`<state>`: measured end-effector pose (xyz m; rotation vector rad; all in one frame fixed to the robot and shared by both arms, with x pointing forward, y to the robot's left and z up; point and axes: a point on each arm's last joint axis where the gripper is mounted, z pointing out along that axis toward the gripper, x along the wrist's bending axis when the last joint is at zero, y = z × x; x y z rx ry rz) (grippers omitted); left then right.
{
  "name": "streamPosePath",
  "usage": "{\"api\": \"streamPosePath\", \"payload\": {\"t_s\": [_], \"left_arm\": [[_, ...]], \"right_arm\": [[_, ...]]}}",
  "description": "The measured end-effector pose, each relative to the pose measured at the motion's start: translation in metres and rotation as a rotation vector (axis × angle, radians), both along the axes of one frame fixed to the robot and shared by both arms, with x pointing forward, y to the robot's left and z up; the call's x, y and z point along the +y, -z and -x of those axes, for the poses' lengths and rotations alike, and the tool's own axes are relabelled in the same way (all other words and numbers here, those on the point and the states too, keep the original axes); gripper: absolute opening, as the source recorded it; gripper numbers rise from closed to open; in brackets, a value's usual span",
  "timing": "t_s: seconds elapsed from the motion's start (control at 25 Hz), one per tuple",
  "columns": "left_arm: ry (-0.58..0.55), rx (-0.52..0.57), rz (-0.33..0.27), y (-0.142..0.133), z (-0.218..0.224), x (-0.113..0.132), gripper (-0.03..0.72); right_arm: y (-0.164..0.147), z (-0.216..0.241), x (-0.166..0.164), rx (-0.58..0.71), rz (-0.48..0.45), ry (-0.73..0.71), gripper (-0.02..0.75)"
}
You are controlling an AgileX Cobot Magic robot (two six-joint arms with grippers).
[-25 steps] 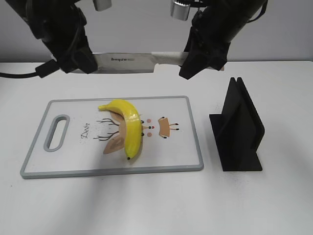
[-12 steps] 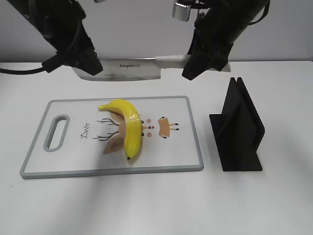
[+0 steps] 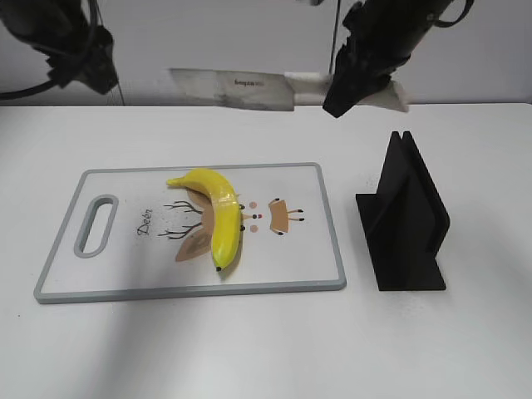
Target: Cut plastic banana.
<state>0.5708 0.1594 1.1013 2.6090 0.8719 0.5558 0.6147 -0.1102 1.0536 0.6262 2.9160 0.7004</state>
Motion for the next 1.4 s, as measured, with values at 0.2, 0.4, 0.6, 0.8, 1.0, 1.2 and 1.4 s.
{"api": "streamPosePath", "payload": {"t_s": [0.2, 0.4, 0.6, 0.8, 1.0, 1.2, 1.4], "left_arm": [[-0.210, 0.183, -0.014, 0.002, 0.006, 0.039, 0.615], [-0.365, 0.266, 0.121, 0.001, 0.002, 0.076, 0.597], [-0.401, 0.243, 0.164, -0.012, 0.024, 0.090, 0.584], [-0.397, 0.226, 0.180, -0.020, 0.066, 0.094, 0.584], [-0.398, 0.226, 0.181, -0.012, 0.119, 0.101, 0.583], [-0.395, 0.211, 0.194, 0.004, 0.177, 0.108, 0.579], [-0.387, 0.106, 0.266, 0.024, 0.230, 0.112, 0.575]], "right_arm": [[-0.020, -0.006, -0.009, 0.043, 0.044, 0.294, 0.167], [-0.029, -0.008, -0.018, 0.094, 0.046, 0.508, 0.167], [-0.041, -0.006, -0.036, 0.137, -0.008, 0.698, 0.167], [-0.064, 0.015, -0.052, 0.126, -0.049, 0.779, 0.167], [-0.073, 0.041, -0.062, 0.108, -0.113, 0.858, 0.167], [-0.053, 0.060, -0.069, 0.124, -0.144, 0.940, 0.167], [-0.018, 0.073, -0.074, 0.179, -0.135, 1.024, 0.167]]}}
